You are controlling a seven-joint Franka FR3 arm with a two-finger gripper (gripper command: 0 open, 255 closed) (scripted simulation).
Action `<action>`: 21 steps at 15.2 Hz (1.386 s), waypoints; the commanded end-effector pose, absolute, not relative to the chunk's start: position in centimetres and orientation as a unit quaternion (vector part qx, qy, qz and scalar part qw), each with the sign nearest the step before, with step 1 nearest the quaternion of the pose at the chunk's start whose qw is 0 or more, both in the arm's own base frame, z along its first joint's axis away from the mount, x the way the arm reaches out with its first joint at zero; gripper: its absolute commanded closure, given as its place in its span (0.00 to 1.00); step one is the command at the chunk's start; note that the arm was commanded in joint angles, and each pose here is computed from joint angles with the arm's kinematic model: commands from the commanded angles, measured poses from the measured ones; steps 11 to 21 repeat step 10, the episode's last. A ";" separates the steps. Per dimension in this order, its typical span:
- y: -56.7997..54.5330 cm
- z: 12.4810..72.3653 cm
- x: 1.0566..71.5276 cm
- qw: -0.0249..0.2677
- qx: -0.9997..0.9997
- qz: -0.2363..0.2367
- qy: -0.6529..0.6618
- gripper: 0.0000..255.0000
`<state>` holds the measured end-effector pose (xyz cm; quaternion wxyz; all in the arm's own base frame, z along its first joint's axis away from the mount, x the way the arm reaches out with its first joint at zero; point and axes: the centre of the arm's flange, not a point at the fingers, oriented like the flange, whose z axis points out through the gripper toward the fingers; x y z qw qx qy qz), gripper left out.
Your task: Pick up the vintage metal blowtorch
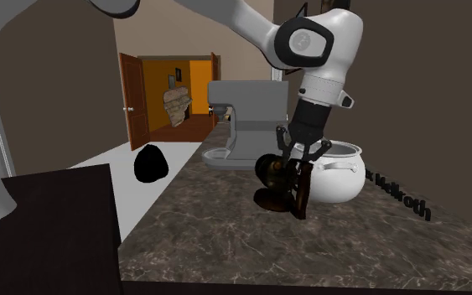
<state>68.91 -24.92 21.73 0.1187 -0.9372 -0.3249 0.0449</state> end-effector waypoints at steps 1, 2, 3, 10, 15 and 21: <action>-24.9 23.0 68.9 0.118 -0.937 0.044 -0.325 1.00; -24.9 23.5 68.9 0.118 -0.937 0.044 -0.325 1.00; -24.9 24.0 68.9 0.118 -0.937 0.044 -0.325 1.00; -24.9 26.7 68.9 0.118 -0.937 0.044 -0.325 1.00; -24.9 26.7 68.9 0.118 -0.937 0.044 -0.325 1.00; -24.9 26.7 68.9 0.118 -0.937 0.044 -0.325 1.00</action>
